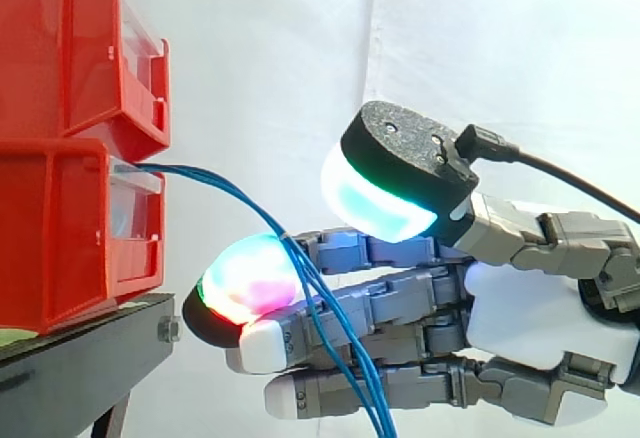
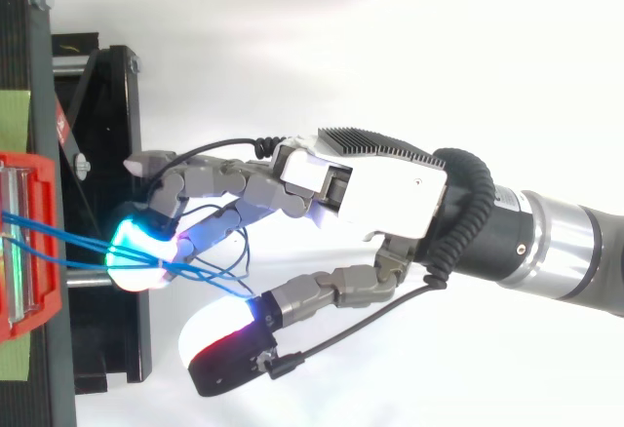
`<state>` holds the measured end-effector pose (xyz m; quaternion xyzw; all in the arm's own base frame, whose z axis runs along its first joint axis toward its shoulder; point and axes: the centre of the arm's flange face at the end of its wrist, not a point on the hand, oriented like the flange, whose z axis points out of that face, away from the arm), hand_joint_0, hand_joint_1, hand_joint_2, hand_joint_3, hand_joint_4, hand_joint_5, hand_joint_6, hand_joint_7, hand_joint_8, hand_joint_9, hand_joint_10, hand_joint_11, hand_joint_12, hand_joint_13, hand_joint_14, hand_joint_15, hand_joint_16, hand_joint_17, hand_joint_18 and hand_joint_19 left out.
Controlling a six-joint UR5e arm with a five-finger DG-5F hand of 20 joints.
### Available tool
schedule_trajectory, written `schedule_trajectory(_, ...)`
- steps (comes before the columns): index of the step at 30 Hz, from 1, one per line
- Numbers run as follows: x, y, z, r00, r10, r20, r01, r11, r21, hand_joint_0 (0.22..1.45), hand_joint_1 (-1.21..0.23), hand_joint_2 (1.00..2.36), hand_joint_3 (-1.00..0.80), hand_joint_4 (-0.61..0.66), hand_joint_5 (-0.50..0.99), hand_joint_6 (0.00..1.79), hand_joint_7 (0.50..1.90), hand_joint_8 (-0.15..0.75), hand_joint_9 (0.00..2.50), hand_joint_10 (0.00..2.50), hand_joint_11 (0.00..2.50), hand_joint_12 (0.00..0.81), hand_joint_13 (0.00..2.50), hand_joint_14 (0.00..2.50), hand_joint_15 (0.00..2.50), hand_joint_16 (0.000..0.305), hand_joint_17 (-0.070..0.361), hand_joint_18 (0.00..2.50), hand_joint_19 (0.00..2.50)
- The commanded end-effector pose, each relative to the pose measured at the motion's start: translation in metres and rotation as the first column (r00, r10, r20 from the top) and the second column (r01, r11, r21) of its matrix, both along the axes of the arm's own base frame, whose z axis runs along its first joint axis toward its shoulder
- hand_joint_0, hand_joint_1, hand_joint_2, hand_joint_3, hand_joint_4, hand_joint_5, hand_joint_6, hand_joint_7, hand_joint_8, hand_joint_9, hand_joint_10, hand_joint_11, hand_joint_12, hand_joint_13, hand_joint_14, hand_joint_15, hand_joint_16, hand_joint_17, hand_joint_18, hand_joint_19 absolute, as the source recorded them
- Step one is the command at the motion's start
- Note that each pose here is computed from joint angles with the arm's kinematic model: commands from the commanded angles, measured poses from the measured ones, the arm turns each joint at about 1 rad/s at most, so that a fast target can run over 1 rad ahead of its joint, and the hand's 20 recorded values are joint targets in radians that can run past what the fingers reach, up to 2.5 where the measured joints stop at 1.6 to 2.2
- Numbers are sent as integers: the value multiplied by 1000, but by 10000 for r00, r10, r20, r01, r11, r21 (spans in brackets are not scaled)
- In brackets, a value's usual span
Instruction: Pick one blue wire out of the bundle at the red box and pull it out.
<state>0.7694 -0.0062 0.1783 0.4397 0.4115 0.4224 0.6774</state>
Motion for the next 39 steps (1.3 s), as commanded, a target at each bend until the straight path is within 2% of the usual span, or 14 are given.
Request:
schedule_trajectory(1,0,0,0,10000,0,4,0,10000,1,598,-675,1009,-396,284,-88,507,1349,329,701,10,267,424,174,3,63,62,139,151,325)
schedule_trajectory(5,0,0,0,10000,0,19,0,10000,4,597,-658,1009,-401,335,-82,501,1328,329,713,10,259,421,182,3,71,61,138,154,327)
schedule_trajectory(11,0,-3,1,10000,-46,49,46,10000,11,600,-636,1009,-402,392,-86,503,1217,330,737,9,235,419,203,3,64,61,136,159,342)
schedule_trajectory(20,1,-9,1,9999,-108,80,108,9999,13,604,-625,1010,-397,412,-94,504,1145,330,755,9,220,411,234,3,84,59,134,169,359)
schedule_trajectory(23,0,-12,1,9999,-139,80,139,9999,13,605,-621,1011,-391,386,-95,503,1161,333,757,11,240,407,246,4,95,59,133,172,369)
schedule_trajectory(27,0,-15,1,9998,-185,65,185,9998,10,610,-628,1014,-372,296,-94,502,1250,330,744,11,279,402,243,4,105,58,132,173,370)
schedule_trajectory(30,0,-16,1,9998,-200,80,200,9998,13,612,-638,1013,-360,275,-94,500,1345,325,735,11,292,401,244,4,114,58,131,179,367)
schedule_trajectory(33,0,-16,1,9998,-200,50,200,9998,7,612,-645,1014,-348,273,-106,538,1313,320,731,12,306,399,239,5,119,58,131,179,366)
schedule_trajectory(37,0,-16,1,9998,-200,35,200,9998,3,609,-651,1017,-315,266,-136,653,1135,320,722,13,337,400,224,5,121,58,131,173,369)
schedule_trajectory(39,0,-16,1,9998,-200,50,200,9998,7,609,-654,1018,-293,249,-149,692,1096,323,712,14,360,400,215,5,121,58,131,173,364)
